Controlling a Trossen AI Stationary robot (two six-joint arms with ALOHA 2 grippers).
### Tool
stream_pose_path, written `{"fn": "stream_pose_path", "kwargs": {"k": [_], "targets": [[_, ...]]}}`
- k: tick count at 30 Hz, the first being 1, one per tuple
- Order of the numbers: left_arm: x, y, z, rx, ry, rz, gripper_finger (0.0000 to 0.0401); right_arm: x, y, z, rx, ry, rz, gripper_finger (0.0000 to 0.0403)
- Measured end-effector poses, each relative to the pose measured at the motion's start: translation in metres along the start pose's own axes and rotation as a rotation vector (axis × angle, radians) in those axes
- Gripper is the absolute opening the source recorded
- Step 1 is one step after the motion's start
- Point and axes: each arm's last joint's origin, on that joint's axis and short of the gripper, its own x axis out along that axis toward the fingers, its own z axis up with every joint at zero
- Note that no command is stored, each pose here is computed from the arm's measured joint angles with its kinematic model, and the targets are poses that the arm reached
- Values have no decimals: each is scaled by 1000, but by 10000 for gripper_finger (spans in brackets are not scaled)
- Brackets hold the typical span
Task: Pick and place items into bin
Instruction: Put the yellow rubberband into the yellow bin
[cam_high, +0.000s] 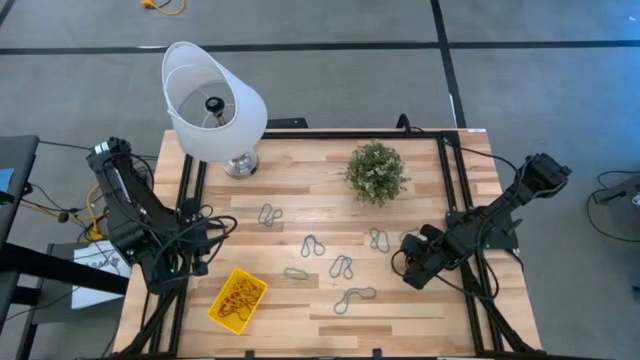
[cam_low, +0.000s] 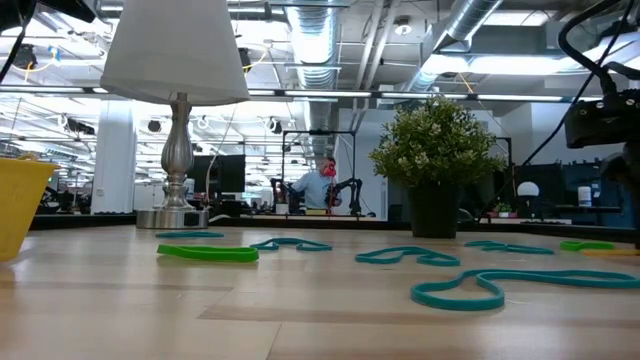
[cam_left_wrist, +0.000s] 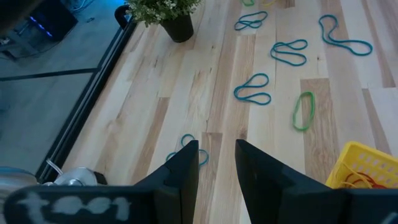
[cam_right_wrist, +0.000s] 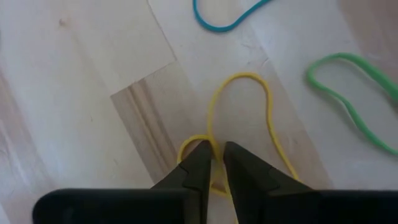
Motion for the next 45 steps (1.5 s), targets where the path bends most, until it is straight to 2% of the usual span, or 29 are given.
{"fn": "stream_pose_path", "kwargs": {"k": [5,9,12,15,18,21,23,27,33,37,40,45], "targets": [[0,0,0,4,-1,0,95,0,1,1,32,-32,8,7],[0,0,0,11,-8,5,95,-2,8,7,73,-105,42,4],[0,0,0,13,-9,6,95,-16,28,28,106,-310,144,3],[0,0,0,12,-10,6,95,-35,53,49,27,-530,304,2],[0,0,1,8,-11,4,96,-64,75,77,-58,-808,476,1],[0,-1,2,22,-24,0,96,-80,88,102,-166,-1026,484,1],[0,-3,4,30,-57,7,96,-86,97,122,-234,-1108,463,1],[-1,-2,6,35,-104,33,96,-72,123,172,-338,-1116,468,1],[-2,1,8,-37,-135,44,96,-30,174,240,-457,-1067,595,0],[-2,0,7,-38,-115,30,96,11,201,270,-501,-979,606,0],[-2,0,7,-38,-106,23,96,28,215,291,-513,-970,626,0],[-2,0,7,-38,-97,16,95,55,226,316,-553,-961,571,0]]}}
